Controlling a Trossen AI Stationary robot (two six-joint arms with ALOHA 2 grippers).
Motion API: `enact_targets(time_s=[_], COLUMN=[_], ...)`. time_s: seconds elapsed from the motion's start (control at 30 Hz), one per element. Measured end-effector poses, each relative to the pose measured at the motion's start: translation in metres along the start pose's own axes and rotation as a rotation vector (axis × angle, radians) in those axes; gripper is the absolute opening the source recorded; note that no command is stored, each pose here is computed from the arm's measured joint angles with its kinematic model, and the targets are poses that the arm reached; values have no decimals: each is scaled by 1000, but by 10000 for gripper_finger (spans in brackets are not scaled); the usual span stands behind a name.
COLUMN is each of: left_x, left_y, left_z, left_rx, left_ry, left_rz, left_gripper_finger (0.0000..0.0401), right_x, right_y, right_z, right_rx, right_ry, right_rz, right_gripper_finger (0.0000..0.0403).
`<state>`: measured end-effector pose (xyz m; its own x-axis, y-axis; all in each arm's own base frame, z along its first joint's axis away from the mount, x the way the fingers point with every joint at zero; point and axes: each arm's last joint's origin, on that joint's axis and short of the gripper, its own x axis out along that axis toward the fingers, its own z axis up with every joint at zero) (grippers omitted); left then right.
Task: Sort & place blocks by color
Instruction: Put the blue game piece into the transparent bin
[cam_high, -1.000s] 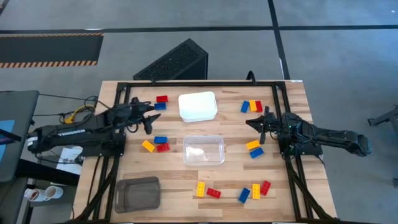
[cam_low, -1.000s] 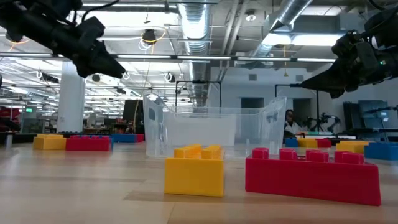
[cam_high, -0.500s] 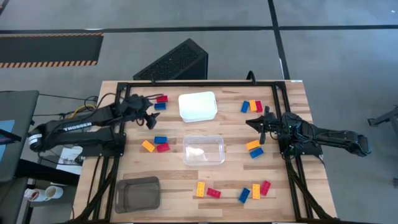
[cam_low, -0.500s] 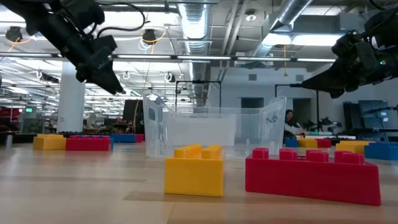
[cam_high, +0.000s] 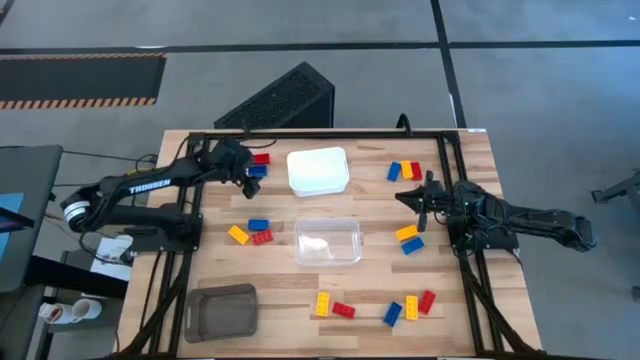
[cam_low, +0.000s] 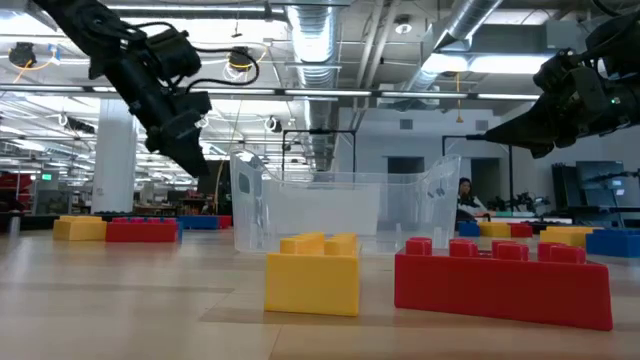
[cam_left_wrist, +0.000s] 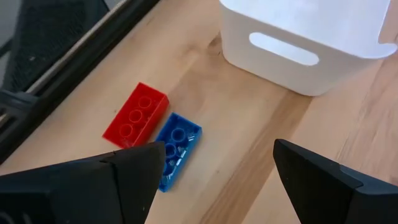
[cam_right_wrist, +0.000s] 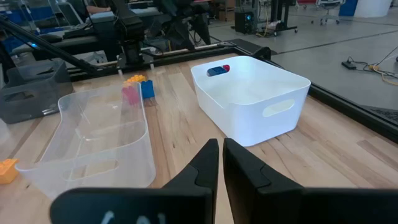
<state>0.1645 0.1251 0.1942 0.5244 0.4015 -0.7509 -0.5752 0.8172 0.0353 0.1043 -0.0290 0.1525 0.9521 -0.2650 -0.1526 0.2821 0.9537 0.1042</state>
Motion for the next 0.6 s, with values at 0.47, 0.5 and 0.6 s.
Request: enact_targets(time_s=[0.47, 0.5, 0.6], left_x=[37, 40, 47], left_y=[22, 23, 28], left_z=[1, 0, -5], left_rx=[-12, -13, -23], left_ry=[157, 168, 209], left_rz=[12, 14, 19], left_gripper_finger=[288, 288, 288], right_x=[0, 0, 0], right_y=[0, 0, 0], right_z=[0, 0, 0], right_rx=[0, 0, 0], right_ry=[0, 0, 0], right_rz=[0, 0, 0], right_gripper_finger=[49, 49, 49])
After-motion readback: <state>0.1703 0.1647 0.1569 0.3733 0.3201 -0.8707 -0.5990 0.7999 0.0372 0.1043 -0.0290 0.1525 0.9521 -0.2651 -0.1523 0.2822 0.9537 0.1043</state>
